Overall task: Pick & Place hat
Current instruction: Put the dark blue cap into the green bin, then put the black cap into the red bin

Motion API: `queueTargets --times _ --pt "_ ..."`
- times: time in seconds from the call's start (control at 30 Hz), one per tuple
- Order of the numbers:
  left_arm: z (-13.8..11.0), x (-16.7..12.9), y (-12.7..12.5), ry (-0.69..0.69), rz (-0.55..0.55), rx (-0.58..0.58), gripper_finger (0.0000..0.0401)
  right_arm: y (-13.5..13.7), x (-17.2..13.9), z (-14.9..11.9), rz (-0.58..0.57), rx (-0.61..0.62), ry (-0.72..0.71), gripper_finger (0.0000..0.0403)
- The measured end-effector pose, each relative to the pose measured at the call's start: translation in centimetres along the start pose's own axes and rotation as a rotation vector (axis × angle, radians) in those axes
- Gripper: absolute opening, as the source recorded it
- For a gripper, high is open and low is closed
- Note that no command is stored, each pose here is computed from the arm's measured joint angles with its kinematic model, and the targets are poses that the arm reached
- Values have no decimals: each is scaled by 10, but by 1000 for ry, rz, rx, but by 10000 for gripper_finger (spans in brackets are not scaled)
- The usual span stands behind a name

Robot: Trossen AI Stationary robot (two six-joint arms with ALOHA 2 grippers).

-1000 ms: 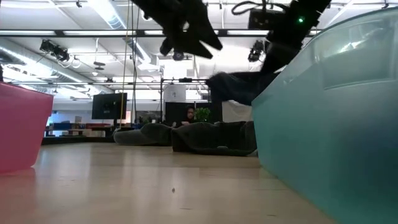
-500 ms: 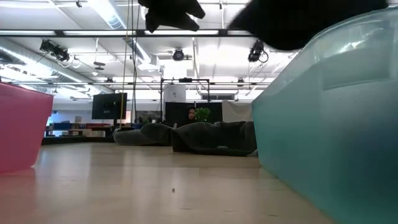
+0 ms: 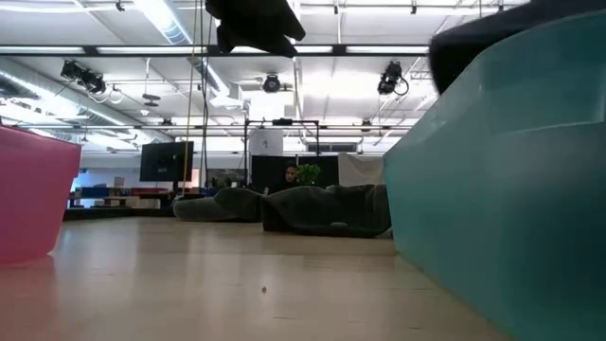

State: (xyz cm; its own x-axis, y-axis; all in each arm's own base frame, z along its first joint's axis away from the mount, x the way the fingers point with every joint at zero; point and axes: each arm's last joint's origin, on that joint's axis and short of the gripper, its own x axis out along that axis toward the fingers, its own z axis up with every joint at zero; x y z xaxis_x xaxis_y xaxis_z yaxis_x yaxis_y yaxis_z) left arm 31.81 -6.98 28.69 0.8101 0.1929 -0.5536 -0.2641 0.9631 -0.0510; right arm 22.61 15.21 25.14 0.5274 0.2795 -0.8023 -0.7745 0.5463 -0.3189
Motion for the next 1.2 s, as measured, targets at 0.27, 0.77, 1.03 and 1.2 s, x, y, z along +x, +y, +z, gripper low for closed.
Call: queueTargets --times 0.27,0.77,1.03,1.2 --pt "0 0 0 1 1 0 179 14 38 -15 90 -144 57 1" --pt "-1 0 0 13 5 5 179 5 40 2 46 251 102 114" --pt "-1 1 1 14 7 6 179 -10 3 25 58 430 199 147" --pt "0 4 10 29 34 89 179 -21 -21 37 -56 575 232 141"
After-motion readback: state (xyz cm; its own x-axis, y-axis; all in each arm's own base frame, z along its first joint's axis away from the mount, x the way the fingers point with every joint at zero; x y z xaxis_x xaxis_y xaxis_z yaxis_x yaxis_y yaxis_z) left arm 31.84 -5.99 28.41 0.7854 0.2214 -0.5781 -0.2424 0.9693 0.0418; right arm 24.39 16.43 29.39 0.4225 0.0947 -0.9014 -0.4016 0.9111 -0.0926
